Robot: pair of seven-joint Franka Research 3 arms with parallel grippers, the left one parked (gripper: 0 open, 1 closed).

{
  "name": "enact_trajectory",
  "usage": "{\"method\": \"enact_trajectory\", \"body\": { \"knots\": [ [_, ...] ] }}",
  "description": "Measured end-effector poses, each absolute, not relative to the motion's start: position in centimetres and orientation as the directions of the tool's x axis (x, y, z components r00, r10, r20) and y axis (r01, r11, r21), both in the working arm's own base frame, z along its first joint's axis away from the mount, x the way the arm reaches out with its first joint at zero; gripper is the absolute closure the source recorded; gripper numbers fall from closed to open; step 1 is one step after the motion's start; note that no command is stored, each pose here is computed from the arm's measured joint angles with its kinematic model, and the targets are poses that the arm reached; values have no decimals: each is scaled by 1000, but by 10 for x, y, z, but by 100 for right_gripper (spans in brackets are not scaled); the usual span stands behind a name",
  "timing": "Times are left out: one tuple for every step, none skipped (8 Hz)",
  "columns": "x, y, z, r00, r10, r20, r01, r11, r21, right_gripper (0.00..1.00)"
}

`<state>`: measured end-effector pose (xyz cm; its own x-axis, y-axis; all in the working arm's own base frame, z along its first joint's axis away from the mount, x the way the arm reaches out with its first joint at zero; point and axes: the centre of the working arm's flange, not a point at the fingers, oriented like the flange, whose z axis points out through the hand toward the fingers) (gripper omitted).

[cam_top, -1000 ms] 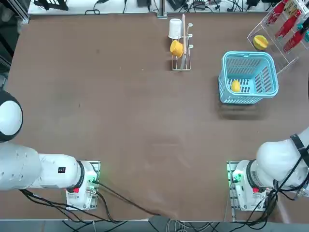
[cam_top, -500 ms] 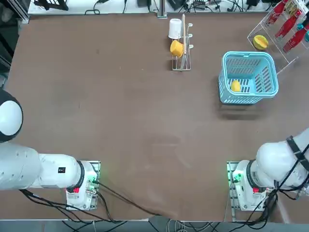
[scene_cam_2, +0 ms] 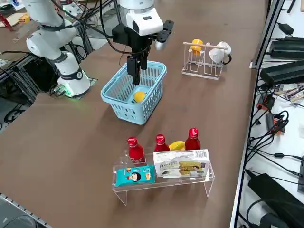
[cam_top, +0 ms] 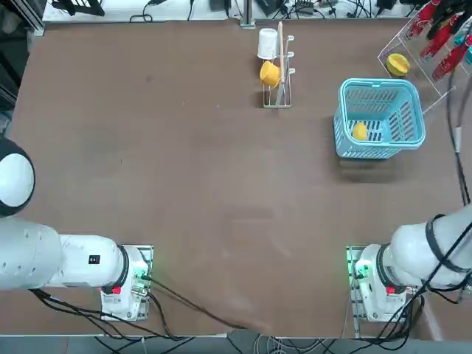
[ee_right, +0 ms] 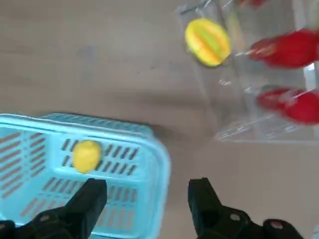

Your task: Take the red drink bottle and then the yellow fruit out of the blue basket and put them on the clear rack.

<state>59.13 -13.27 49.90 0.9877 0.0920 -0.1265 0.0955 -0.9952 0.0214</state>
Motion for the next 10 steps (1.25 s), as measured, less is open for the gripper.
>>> {"method": "enact_trajectory", "body": {
  "knots": [
    [573,-104,478,991,49,-124,53,-998,27,1],
    [552,-80,454,994,18,-108,22,-999,34,1],
    [524,-58,425,997,-12,-81,-9,-999,38,1],
    [506,-43,403,997,-33,-65,-30,-999,39,1],
    [487,-16,372,998,-57,-39,-55,-998,39,1],
    [482,-8,360,998,-61,-19,-60,-997,37,1],
    [466,-4,330,997,-66,34,-67,-997,29,1],
    [465,-3,325,995,-79,55,-80,-996,25,1],
    [460,2,309,992,-94,82,-96,-995,18,1],
    [455,10,290,989,-115,87,-117,-993,13,0]
  ]
}}
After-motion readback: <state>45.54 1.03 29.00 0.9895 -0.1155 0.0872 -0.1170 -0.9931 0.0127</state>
